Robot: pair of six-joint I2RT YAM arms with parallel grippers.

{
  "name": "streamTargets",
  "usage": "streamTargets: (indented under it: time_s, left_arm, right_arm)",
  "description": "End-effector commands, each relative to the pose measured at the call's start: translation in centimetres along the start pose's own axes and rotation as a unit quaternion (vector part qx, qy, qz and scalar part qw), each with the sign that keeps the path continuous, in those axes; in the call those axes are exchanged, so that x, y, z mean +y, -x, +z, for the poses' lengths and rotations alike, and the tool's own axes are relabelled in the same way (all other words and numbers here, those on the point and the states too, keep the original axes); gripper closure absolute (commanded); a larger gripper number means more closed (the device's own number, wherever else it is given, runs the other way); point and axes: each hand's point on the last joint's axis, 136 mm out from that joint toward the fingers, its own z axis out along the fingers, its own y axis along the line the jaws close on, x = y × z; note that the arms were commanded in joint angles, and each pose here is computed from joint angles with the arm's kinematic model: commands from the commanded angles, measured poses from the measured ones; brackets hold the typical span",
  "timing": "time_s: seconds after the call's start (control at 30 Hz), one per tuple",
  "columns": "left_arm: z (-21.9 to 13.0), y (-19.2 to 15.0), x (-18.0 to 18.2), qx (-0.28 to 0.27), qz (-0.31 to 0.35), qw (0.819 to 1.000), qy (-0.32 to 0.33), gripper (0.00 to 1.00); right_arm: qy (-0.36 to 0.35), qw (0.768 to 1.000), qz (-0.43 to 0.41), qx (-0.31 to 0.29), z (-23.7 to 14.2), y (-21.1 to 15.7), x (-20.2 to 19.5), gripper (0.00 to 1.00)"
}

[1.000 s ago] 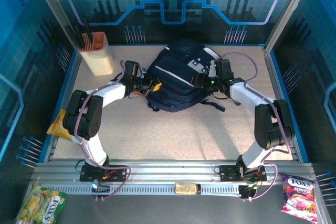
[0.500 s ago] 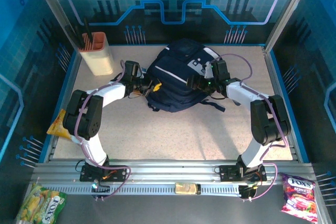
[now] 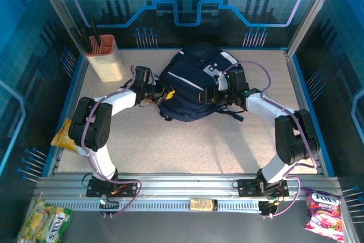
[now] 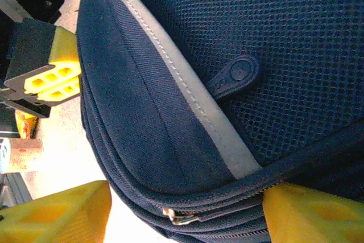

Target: Pack books, pencil case, and school supplies into a backpack

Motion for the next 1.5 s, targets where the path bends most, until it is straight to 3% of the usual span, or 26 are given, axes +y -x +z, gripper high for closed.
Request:
streamTargets:
  time_s: [0.0,0.2,0.47,0.7,0.83,1.0,1.13,1.33,1.47]
  left_arm:
    - [0.0,-0.4,-2.5,0.015,0.025,0.999,-0.031,1.0]
    - [0.1,-0.4,-2.5,0.017,0.025,0.999,-0.031,1.0]
    - [0.1,-0.3,-2.6,0.016,0.025,0.999,-0.033,1.0]
    - [0.3,-0.3,-2.6,0.017,0.025,0.999,-0.031,1.0]
    - [0.6,-0.3,-2.7,0.018,0.024,0.999,-0.032,1.0]
    - [0.7,-0.7,-3.0,0.024,0.031,0.999,-0.033,1.0]
    - [0.6,-0.8,-2.6,0.023,0.039,0.999,-0.022,0.97]
    - [-0.5,-1.0,-0.7,0.004,0.069,0.997,0.024,0.75]
    - [-2.4,-1.3,0.2,-0.023,0.113,0.991,0.062,0.65]
  right_arm:
    - [-0.002,0.999,-0.043,0.006,-0.5,-0.6,1.0,0.27]
    - [-0.065,0.993,-0.101,0.005,-0.1,-0.2,-0.4,0.22]
    - [-0.058,0.993,-0.102,0.028,1.5,-0.8,0.7,0.2]
    - [0.027,0.991,-0.116,0.061,1.4,-4.1,4.8,0.24]
    - [0.032,0.99,-0.124,0.063,2.0,-4.9,6.4,0.29]
    - [-0.015,0.992,-0.121,0.026,1.3,-4.0,6.2,0.36]
    - [-0.083,0.994,-0.07,-0.031,-1.1,-2.4,3.3,0.33]
    - [-0.079,0.99,0.062,-0.102,-4.4,-1.9,0.4,0.32]
    - [-0.049,0.978,0.161,-0.121,-4.8,-1.3,-1.0,0.38]
